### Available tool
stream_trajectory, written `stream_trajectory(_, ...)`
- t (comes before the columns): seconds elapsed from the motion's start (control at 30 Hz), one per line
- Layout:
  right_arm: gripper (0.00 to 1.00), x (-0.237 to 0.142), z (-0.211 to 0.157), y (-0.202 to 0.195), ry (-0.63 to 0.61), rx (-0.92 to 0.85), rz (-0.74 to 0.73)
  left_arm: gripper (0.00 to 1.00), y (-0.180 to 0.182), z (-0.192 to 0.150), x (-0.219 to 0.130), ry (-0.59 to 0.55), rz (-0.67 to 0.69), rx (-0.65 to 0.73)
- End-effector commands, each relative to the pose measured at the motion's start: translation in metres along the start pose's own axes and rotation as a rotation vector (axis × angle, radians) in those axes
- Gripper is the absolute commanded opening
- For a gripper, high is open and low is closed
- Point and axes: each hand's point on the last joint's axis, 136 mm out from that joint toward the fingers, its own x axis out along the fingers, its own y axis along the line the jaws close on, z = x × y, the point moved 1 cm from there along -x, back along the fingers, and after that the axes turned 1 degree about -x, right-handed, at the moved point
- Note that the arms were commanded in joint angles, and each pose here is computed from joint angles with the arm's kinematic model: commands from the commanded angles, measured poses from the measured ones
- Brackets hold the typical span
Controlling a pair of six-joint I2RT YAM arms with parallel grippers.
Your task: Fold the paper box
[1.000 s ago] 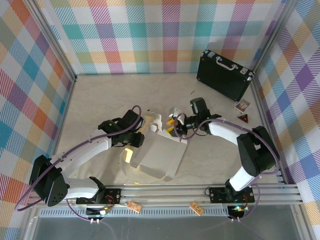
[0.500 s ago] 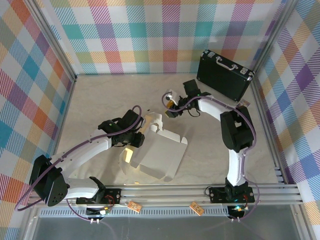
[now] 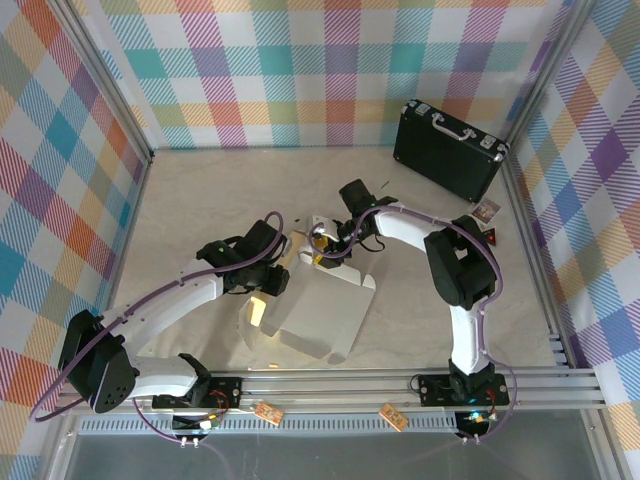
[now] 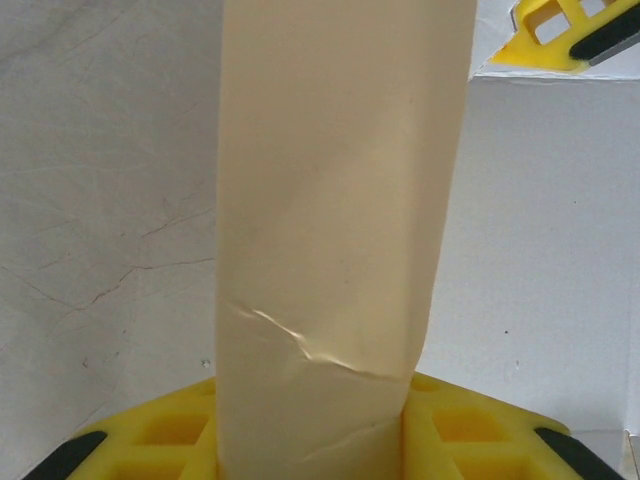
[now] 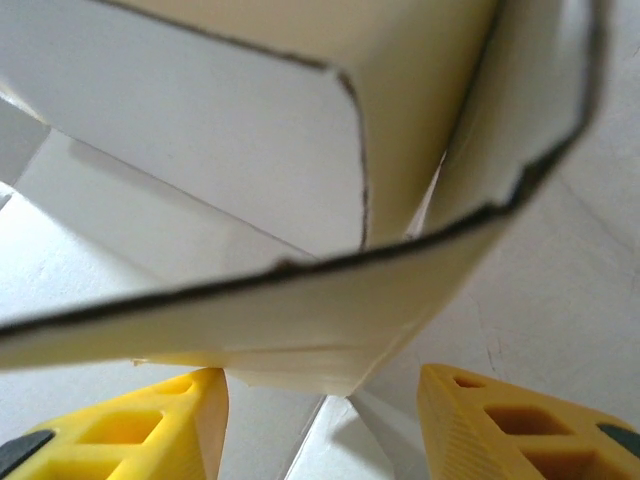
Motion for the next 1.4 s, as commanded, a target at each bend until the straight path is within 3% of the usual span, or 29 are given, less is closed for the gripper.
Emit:
stream_trajectory(0.0,0.53,-0.003,0.02,0.001,-0.077,-0.078,-0.012,0.33,-0.01,-0.008,0.003,0.02,-0.041,0.038)
stream_trajectory(0.5,0.5,0.015,0.044,-0.006,-0.228,0.069,-0.09,0.33,-0.015,-0.007,0.001,0.004,-0.074,0.025)
stream_trajectory(0.87,0.12,0.013,0.041,-0.041,-0.221,0.29,-0.325,0.33,-0.02,-0.01,-0.002,0.012,-0.107,0.004)
stream_trajectory(1.0,0.03,0.014,0.041,-0.033,-0.258,0.31,-0.314,0.36,-0.023,-0.007,-0.008,0.001,-0.13,-0.002)
stream_trajectory(1.2,0.0,0.007,0.041,-0.031,-0.269,0.292,-0.341,0.49,-0.025,-0.001,-0.022,-0.016,-0.142,-0.036)
stream_trajectory(1.37,0.0,0.009,0.034,-0.033,-0.237,0.314,-0.353,0.62,-0.009,0.007,-0.043,-0.061,-0.059,-0.091)
